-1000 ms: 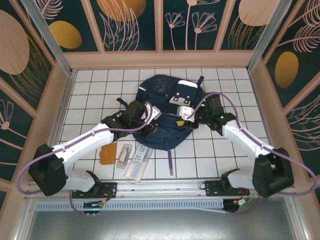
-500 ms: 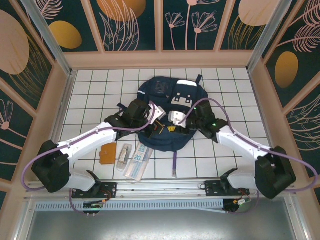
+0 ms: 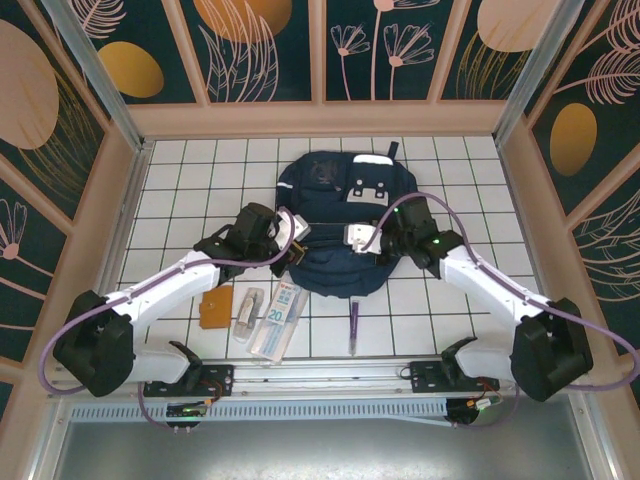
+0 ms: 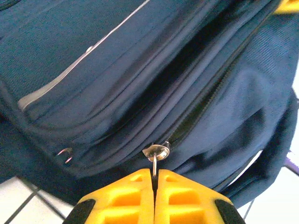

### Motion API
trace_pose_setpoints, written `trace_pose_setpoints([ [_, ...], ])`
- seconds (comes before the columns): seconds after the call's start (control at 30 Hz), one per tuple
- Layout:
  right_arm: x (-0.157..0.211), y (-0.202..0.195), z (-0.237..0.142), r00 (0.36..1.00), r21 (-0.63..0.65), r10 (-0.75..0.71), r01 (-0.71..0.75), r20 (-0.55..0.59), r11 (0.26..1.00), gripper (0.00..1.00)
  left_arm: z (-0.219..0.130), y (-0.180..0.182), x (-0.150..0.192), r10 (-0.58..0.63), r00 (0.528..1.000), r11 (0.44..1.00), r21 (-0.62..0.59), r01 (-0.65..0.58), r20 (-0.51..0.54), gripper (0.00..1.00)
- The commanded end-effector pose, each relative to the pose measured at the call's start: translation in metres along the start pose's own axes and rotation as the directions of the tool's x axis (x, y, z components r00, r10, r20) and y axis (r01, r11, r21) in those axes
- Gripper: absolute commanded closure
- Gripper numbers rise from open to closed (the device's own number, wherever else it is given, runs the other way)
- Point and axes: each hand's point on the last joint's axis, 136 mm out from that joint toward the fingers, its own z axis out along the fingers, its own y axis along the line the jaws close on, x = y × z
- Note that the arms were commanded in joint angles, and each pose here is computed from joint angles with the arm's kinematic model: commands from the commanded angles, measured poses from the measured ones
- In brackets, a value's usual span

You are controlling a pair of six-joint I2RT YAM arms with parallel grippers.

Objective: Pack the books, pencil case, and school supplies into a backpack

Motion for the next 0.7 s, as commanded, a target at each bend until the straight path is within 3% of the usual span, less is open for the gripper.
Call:
trace_pose_setpoints([
  [0.0, 0.016, 0.007, -0.009, 0.999, 0.001, -0.010, 0.010, -0.051, 1.000, 1.00, -0.004, 0.023, 0.005, 0.067, 0.998, 0.992, -0.104, -0.068, -0.012, 1.00],
  [0.03, 0.008, 0.007, -0.010, 1.000, -0.005, 0.013, -0.013, -0.009, 1.000, 1.00, -0.001, 0.018, 0.003, 0.063, 0.998, 0.995, -0.071, -0.064, -0.012, 1.00],
  [0.1, -0.014, 0.007, -0.011, 0.994, -0.030, 0.049, -0.046, 0.095, 0.998, 0.66, 0.003, 0.002, -0.007, 0.062, 0.998, 0.998, 0.029, -0.062, 0.009, 1.00],
  [0.13, -0.027, 0.006, -0.012, 0.986, -0.041, 0.065, -0.059, 0.152, 0.997, 0.59, 0.003, -0.006, -0.015, 0.053, 0.998, 0.995, 0.085, -0.055, 0.035, 1.00],
  [0.2, -0.048, 0.003, -0.009, 0.968, -0.043, 0.100, -0.092, 0.231, 0.995, 0.50, -0.001, -0.021, -0.035, 0.037, 0.995, 0.985, 0.166, -0.053, 0.097, 1.00],
  [0.3, -0.064, -0.002, 0.000, 0.955, -0.035, 0.123, -0.118, 0.271, 0.992, 0.45, -0.013, -0.040, -0.061, 0.048, 0.980, 0.964, 0.246, -0.096, 0.193, 1.00],
  [0.4, -0.061, -0.003, 0.015, 0.959, -0.050, 0.153, -0.145, 0.239, 0.988, 0.44, -0.022, -0.054, -0.077, 0.070, 0.965, 0.950, 0.278, -0.142, 0.253, 1.00],
  [0.53, -0.043, 0.008, 0.039, 0.976, -0.131, 0.186, -0.171, 0.116, 0.976, 0.43, -0.025, -0.055, -0.085, 0.061, 0.956, 0.950, 0.278, -0.145, 0.288, 1.00],
  [0.57, -0.037, 0.012, 0.044, 0.980, -0.159, 0.187, -0.174, 0.072, 0.972, 0.49, -0.025, -0.054, -0.085, 0.060, 0.955, 0.951, 0.273, -0.143, 0.289, 1.00],
  [0.67, -0.013, 0.026, 0.053, 0.982, -0.227, 0.181, -0.190, -0.063, 0.955, 0.86, -0.024, -0.048, -0.086, 0.070, 0.954, 0.961, 0.236, -0.142, 0.293, 1.00],
])
